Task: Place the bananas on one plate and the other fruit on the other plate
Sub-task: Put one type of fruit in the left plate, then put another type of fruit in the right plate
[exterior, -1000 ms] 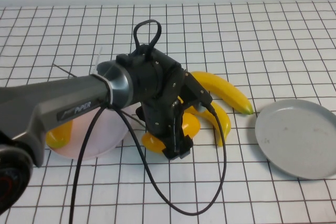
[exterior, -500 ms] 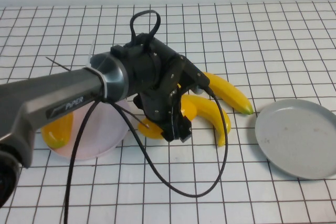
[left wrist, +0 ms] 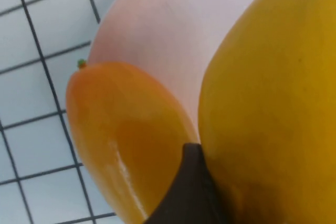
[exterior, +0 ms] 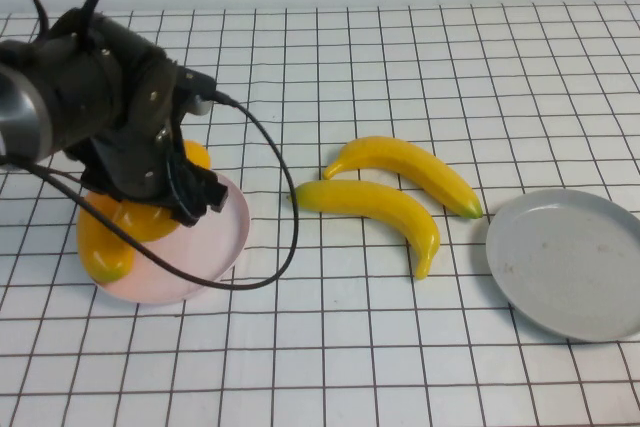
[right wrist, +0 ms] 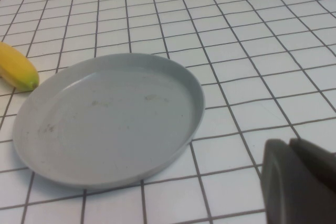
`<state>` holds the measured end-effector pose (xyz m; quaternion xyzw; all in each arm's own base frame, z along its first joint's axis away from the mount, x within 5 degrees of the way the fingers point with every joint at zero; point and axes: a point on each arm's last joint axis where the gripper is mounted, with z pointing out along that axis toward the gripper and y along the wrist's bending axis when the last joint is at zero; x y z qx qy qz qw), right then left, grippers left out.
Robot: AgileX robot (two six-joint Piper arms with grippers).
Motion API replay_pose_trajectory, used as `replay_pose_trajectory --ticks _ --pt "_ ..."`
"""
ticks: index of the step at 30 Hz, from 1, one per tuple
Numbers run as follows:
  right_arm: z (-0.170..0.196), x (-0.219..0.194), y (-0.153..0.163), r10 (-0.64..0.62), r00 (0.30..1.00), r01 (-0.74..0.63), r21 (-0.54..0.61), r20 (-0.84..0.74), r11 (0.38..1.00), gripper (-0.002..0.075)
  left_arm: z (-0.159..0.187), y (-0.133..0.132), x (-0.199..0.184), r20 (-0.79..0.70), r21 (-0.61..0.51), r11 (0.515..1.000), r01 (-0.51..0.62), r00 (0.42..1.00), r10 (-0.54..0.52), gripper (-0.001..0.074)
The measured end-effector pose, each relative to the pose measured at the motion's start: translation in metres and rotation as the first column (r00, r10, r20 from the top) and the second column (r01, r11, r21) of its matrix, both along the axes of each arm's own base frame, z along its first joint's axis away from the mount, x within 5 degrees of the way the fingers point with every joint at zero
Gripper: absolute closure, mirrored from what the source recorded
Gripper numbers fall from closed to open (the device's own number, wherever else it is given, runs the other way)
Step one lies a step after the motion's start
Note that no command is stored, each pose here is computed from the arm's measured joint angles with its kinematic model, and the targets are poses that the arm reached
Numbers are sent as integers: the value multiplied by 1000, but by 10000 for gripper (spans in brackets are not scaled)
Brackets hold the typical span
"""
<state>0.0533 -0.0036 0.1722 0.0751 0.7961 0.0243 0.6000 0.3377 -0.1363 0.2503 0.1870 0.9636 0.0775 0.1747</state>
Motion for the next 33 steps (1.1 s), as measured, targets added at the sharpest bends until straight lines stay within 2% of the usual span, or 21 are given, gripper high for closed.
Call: replay_pose_trajectory --ticks 5,10,14,18,21,23,24,29,31,33 --pt "0 0 0 0 1000 0 0 0 1000 742 -28 20 1 -25 -113 992 -59 998 57 202" --pt "0 0 0 0 1000 0 0 0 1000 742 -30 19 2 -12 -160 986 -43 999 42 78" --pt "0 0 0 0 1000 0 0 0 1000 742 -30 18 3 -3 -169 986 -18 1000 17 66" --pt "0 0 0 0 1000 0 0 0 1000 742 -18 18 -1 25 -173 984 41 999 -37 66" --pt "0 0 0 0 1000 0 0 0 1000 742 12 15 -14 98 -247 961 125 990 -103 83" --pt "0 0 0 0 1000 0 0 0 1000 743 40 15 -31 176 -300 934 194 974 -146 154" --pt "0 0 0 0 1000 0 0 0 1000 742 53 17 -42 218 -323 919 226 963 -160 216" --pt "0 0 0 0 1000 0 0 0 1000 742 90 33 -102 359 -361 874 326 913 -192 591" --pt "0 0 0 0 1000 0 0 0 1000 742 95 43 -130 404 -366 868 336 898 -177 674" --pt "0 0 0 0 1000 0 0 0 1000 742 96 54 -157 439 -383 867 317 889 -131 708"
